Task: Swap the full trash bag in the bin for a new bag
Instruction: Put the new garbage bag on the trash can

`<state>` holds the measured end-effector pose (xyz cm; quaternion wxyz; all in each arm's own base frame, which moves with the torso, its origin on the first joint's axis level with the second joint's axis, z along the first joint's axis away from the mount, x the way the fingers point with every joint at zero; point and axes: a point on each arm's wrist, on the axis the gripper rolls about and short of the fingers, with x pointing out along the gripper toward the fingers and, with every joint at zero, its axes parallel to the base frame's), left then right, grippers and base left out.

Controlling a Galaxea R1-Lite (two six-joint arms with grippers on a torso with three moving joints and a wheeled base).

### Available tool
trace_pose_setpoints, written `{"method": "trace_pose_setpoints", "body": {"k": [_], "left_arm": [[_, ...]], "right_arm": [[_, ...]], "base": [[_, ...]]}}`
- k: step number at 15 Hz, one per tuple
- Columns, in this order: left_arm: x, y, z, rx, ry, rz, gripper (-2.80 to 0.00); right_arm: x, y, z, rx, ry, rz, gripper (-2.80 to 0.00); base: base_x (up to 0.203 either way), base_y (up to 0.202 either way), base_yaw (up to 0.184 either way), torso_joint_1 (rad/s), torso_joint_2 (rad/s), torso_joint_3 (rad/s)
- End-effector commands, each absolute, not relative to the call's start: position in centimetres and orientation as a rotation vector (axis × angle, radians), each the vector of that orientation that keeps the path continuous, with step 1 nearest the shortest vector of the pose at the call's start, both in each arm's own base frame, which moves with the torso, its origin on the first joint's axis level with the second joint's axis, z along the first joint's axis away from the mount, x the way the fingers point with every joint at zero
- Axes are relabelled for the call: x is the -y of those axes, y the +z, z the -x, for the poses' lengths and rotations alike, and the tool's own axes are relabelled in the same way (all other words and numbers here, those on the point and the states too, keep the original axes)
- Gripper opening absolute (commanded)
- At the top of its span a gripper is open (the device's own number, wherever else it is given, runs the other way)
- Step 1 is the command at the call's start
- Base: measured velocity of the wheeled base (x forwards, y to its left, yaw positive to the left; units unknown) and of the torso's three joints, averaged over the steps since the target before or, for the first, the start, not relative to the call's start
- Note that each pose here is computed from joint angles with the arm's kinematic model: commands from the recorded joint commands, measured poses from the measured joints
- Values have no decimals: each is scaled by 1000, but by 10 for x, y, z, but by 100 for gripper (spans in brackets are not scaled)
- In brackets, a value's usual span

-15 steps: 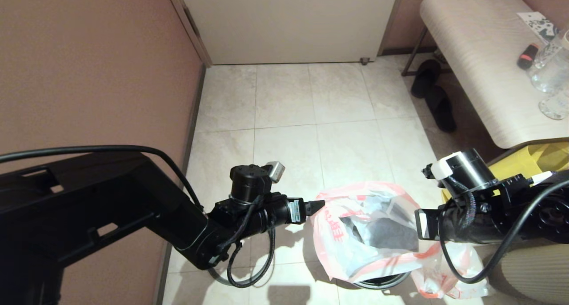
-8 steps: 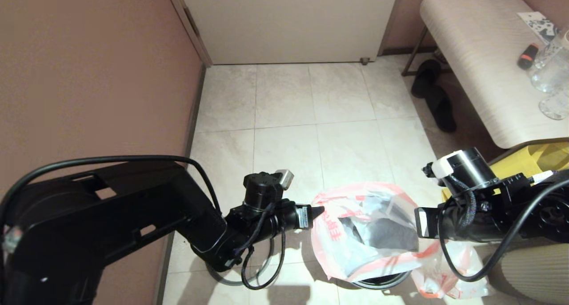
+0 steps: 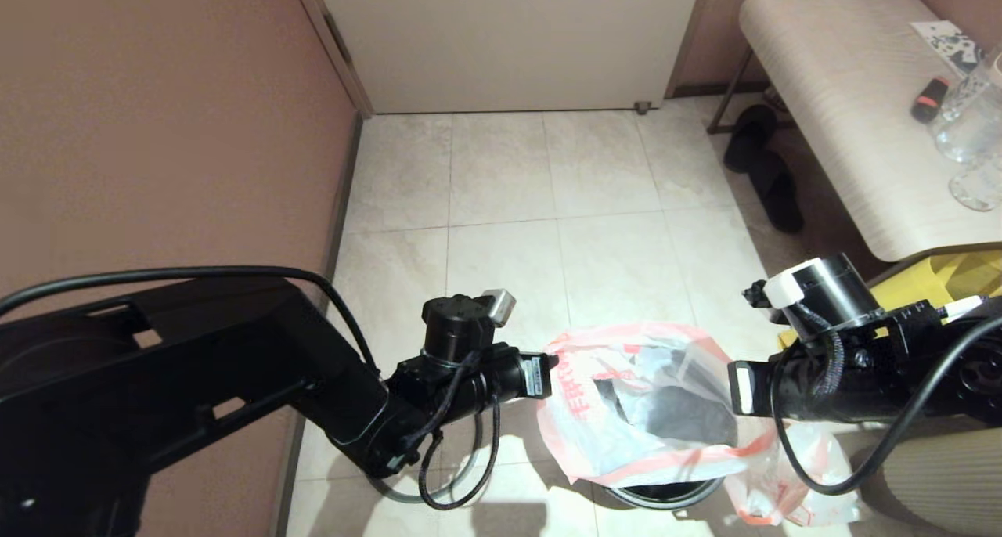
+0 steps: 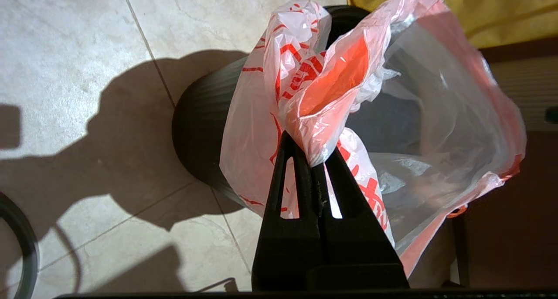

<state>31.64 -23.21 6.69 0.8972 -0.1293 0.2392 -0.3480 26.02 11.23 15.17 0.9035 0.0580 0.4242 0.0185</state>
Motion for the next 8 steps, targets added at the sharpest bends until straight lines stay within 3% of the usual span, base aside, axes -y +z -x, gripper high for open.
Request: {"method": "trace_pose_setpoints", "body": {"k": [1,4,5,8], "left_arm": [[230,86,-310,-452,-738,280,-280],[231,79,-310,-472,-739,275,-280],[232,77,-309,-477,-740,273,-280],[232,73,-310,-489,-736,271,-280]], "right_arm": [[-111,158,-253,-867,39,-132,-280],[-108,152,-247,-942,-32,-176,-280],[-107,152,-245,-938,-55,-169,0],[-103,153,-241,-920,-151,-159,0]], "base": [[0,0,0,0,0,0],[0,0,0,0,0,0],[0,0,0,0,0,0],[0,0,0,0,0,0]]}}
